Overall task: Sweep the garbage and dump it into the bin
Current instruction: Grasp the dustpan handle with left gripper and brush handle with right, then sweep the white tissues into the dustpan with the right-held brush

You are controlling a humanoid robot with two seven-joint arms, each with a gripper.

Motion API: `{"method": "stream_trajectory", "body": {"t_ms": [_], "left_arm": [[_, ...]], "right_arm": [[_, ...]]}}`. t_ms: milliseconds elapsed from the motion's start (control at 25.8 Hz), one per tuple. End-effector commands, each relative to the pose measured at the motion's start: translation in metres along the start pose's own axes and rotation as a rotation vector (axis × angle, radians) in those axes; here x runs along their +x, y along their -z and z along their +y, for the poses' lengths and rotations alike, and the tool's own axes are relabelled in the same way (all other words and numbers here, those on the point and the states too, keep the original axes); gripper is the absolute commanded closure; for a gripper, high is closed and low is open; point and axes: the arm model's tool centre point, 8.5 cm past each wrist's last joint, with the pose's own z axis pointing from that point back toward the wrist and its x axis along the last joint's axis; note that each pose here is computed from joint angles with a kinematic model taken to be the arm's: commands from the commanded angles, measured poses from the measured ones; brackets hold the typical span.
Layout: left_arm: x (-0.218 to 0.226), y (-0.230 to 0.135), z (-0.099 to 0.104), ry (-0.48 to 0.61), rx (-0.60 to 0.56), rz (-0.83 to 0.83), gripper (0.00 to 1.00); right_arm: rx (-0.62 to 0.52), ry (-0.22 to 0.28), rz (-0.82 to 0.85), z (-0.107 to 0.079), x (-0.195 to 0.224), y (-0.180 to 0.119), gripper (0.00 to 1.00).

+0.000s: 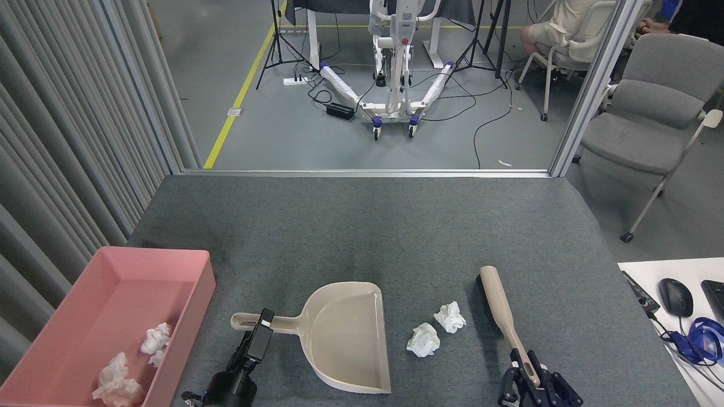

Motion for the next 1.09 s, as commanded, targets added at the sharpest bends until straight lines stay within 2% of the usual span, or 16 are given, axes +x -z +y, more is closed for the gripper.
{"method": "stream_trajectory", "body": {"t_ms": [0,271,349,465,620,814,969,1047], "left_arm": [[-0.001,0.002,-0.004,-0.009,-0.002,0.01,0.12],[0.0,0.004,-0.007,-0.018,0.02,0.012,0.24],[0.001,0.005,-0.006,-0.019,0.025,0.011,0.27],[-0.002,0.008,-0.004,-0.017,0.034,0.02,0.27],[-0.003,0.007,-0.002,-0.014,0.05,0.02,0.33],[-0.002,0.007,-0.001,-0.011,0.052,0.013,0.37],[-0.001,0.006,-0.001,-0.016,0.054,-0.01,0.43],[0.0,0.007,0.0,-0.015,0.059,-0.014,0.45]], "right_arm": [[-0.003,0.003,-0.02,0.0,0.002,-0.001,1.0],[-0.023,0.015,-0.088,-0.008,0.016,-0.011,1.0],[-0.021,0.035,-0.113,-0.009,0.028,-0.018,1.0],[0.013,0.057,-0.125,-0.003,0.038,-0.029,1.0],[0.033,0.052,-0.129,0.002,0.04,-0.047,1.0],[0.06,0.04,-0.166,0.009,0.045,-0.053,1.0],[0.117,0.039,-0.228,0.017,0.064,-0.055,1.0],[0.128,0.063,-0.272,0.021,0.086,-0.058,1.0]]}}
